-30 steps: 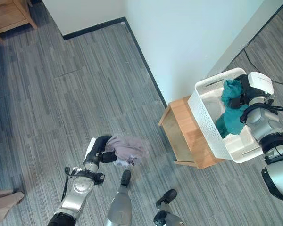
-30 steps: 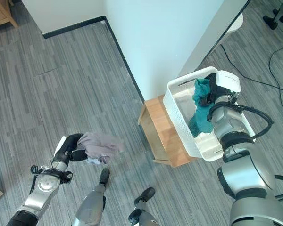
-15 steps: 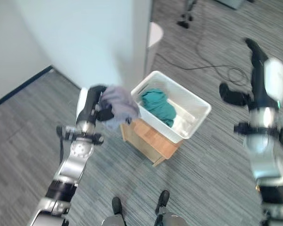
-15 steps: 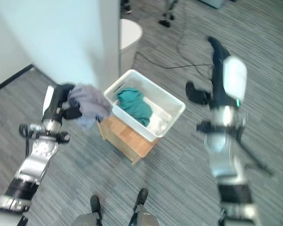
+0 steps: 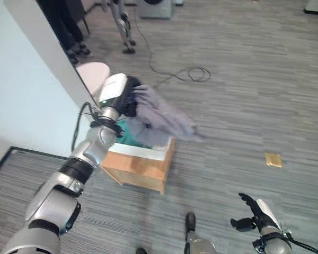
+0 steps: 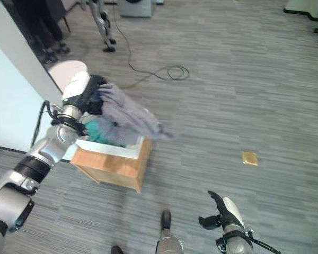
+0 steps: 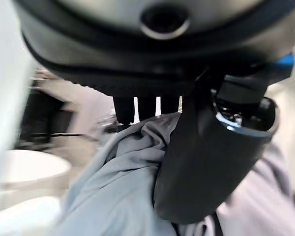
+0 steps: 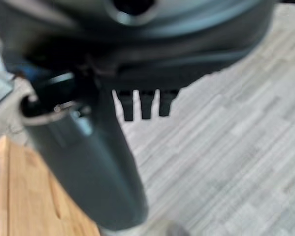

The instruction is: Pick up bed clothes into laundry basket.

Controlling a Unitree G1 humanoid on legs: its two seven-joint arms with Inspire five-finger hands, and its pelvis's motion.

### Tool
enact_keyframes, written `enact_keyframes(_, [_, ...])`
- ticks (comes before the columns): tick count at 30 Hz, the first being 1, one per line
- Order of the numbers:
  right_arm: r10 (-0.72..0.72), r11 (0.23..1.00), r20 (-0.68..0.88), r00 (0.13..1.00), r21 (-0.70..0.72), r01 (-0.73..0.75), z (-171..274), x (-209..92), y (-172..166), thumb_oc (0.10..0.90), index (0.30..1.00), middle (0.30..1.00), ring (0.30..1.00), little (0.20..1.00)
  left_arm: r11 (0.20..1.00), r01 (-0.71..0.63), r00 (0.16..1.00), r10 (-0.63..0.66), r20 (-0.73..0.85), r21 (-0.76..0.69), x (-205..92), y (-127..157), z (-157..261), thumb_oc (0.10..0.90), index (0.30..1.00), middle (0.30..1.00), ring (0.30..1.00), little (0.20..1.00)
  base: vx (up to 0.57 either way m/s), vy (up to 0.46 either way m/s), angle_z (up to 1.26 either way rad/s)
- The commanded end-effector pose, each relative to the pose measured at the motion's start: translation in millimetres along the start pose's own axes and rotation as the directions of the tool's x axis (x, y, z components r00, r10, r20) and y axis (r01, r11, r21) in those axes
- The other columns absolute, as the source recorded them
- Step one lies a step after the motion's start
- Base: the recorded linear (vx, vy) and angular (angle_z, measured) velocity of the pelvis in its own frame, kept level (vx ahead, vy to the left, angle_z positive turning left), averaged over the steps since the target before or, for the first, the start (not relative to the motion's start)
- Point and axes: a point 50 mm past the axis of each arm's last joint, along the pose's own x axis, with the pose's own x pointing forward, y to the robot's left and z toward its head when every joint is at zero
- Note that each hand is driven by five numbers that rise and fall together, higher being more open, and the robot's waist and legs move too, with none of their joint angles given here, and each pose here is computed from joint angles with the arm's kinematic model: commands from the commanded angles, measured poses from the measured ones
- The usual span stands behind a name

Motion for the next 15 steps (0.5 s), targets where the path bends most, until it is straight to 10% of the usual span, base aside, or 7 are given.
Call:
enact_keyframes(1, [-0.086,0.996,0.163,0.983,0.035,0.081,33,7,-20,0.8,0.9,0.9,0.9,0.9,0.936,-0.348,0.932,0.338,0.128,0.062,27,96,28,0.4,0.3,0.3,0.3,0.3,-0.05,0.011,-0.09])
enact_keyframes(15, [-0.07,0.997,0.264,0.962,0.059,0.056,56,12,-4,0.8,0.9,0.9,0.9,0.9,0.842,-0.481,0.876,0.471,0.105,0.245,29,139,3,0.4,0.3,0.3,0.3,0.3,-0.04,0.002,-0.11])
